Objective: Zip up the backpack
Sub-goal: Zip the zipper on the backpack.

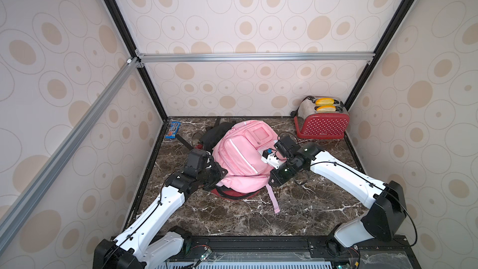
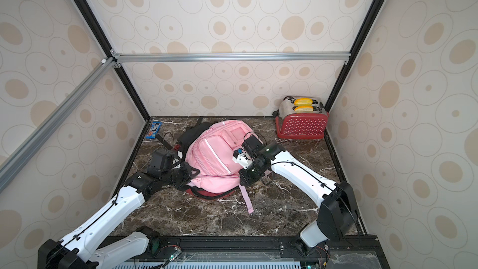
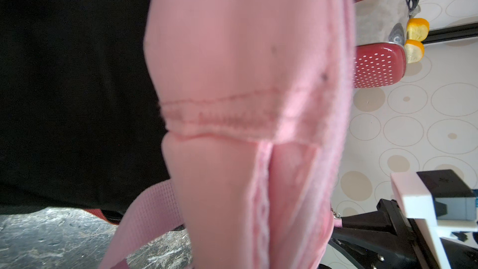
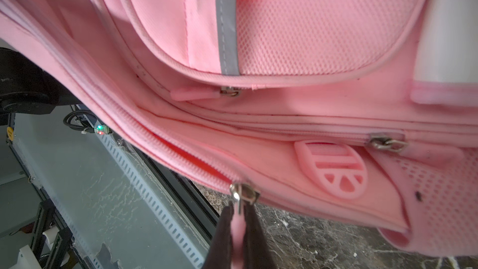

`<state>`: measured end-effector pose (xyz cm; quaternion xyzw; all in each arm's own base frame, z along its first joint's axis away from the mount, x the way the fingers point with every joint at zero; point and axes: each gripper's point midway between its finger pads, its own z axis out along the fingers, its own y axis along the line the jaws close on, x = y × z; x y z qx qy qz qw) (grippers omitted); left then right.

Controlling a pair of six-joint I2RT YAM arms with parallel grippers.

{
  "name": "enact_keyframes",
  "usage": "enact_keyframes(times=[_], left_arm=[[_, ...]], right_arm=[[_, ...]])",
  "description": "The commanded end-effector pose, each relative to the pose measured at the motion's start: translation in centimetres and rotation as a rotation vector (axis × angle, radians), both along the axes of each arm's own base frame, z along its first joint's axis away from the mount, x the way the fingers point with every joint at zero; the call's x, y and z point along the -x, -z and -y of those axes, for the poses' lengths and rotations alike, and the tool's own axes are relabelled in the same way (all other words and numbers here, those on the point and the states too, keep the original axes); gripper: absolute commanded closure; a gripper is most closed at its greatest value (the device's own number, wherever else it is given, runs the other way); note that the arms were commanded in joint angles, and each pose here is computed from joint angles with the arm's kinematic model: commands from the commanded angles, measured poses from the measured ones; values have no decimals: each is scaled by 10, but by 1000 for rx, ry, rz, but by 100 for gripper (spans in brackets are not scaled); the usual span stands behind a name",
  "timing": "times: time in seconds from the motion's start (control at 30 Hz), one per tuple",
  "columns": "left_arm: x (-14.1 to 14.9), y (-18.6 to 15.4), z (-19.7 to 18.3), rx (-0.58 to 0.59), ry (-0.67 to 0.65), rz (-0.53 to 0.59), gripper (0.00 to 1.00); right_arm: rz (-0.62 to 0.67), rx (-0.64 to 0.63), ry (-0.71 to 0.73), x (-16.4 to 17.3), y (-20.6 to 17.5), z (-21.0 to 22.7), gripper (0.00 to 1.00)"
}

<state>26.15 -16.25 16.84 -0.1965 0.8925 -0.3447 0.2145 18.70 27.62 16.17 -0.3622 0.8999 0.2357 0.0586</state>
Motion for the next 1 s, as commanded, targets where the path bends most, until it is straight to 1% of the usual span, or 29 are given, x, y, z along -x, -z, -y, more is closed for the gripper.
enact_keyframes(times=[0.0, 0.2, 0.37, 0.73, 0.97], left_arm=[[-15, -22, 2, 7, 2, 124, 100], [-14, -19, 3, 8, 4, 130, 100], [-16, -20, 4, 29, 9, 176, 100], [-13, -9, 7, 25, 34, 170, 100], [-10, -6, 8, 26, 41, 164, 100]], right_arm=[[6, -95, -49, 5, -19, -23, 100], [6, -103, -70, 8, -22, -33, 100], [3, -109, -86, 11, -23, -43, 100], [22, -155, -116, 15, -33, -73, 100], [7, -158, -145, 21, -26, -95, 100]])
